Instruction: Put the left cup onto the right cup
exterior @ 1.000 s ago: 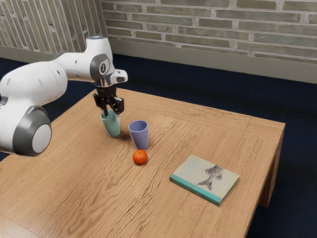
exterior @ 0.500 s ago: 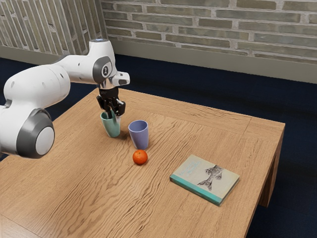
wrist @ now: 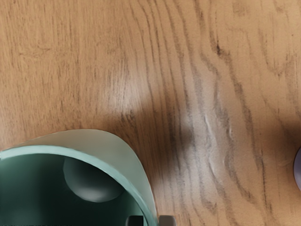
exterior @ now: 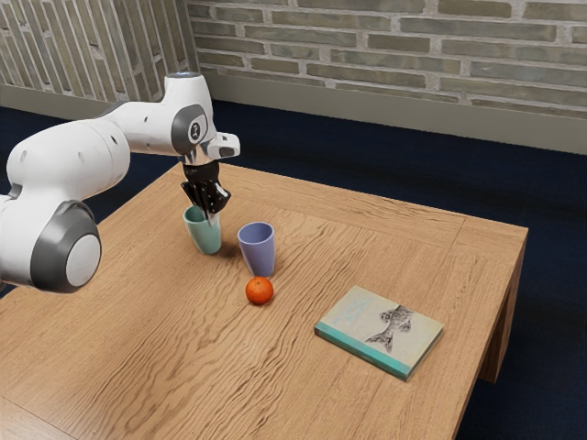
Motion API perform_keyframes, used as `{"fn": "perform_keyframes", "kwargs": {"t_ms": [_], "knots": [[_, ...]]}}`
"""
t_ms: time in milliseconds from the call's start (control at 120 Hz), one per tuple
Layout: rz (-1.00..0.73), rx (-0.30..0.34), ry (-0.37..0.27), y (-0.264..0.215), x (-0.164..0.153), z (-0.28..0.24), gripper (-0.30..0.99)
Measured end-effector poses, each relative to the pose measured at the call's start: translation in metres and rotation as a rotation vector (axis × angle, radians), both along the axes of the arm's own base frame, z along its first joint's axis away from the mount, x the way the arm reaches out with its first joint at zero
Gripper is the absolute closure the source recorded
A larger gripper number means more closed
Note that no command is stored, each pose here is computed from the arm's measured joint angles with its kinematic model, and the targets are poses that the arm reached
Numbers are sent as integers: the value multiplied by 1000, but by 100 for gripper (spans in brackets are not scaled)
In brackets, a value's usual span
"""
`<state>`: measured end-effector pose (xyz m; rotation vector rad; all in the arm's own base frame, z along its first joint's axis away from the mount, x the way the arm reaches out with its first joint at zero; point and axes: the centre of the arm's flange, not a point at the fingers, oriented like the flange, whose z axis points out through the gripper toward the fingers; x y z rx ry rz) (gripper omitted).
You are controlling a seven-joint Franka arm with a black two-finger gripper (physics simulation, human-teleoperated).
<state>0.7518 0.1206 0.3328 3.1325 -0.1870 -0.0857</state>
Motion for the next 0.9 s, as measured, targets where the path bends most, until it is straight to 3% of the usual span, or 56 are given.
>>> {"fn": "perform_keyframes", "kwargs": {"t_ms": [225, 425, 900], "knots": [[2, 8, -10, -2, 0, 9, 78], [-4, 53, -50, -13, -7, 59, 79], [-110, 98, -84, -105, -21, 130, 79]]}}
